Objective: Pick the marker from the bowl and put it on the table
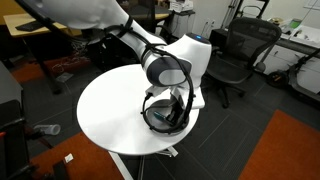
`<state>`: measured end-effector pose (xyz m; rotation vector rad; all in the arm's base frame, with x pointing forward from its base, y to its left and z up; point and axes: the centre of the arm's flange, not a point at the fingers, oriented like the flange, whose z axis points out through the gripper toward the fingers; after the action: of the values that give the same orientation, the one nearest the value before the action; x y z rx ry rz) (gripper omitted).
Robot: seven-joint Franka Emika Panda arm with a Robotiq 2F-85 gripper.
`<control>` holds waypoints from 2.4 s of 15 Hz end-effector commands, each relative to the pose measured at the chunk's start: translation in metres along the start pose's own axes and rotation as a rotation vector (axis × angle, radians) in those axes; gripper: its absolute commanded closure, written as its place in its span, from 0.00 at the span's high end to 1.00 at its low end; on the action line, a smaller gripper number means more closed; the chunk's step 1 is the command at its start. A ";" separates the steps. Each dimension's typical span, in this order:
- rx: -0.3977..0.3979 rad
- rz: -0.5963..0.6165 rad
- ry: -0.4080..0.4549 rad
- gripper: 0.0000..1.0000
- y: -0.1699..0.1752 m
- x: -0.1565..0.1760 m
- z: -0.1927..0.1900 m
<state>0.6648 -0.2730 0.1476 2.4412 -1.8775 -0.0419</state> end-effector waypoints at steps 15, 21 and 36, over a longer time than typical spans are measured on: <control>0.087 -0.102 0.061 0.05 0.018 -0.074 -0.104; 0.093 -0.199 0.084 0.05 0.004 -0.128 -0.111; 0.095 -0.320 0.063 0.05 -0.037 -0.186 -0.053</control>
<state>0.6543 -0.0825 0.2076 2.7268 -1.5083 0.0851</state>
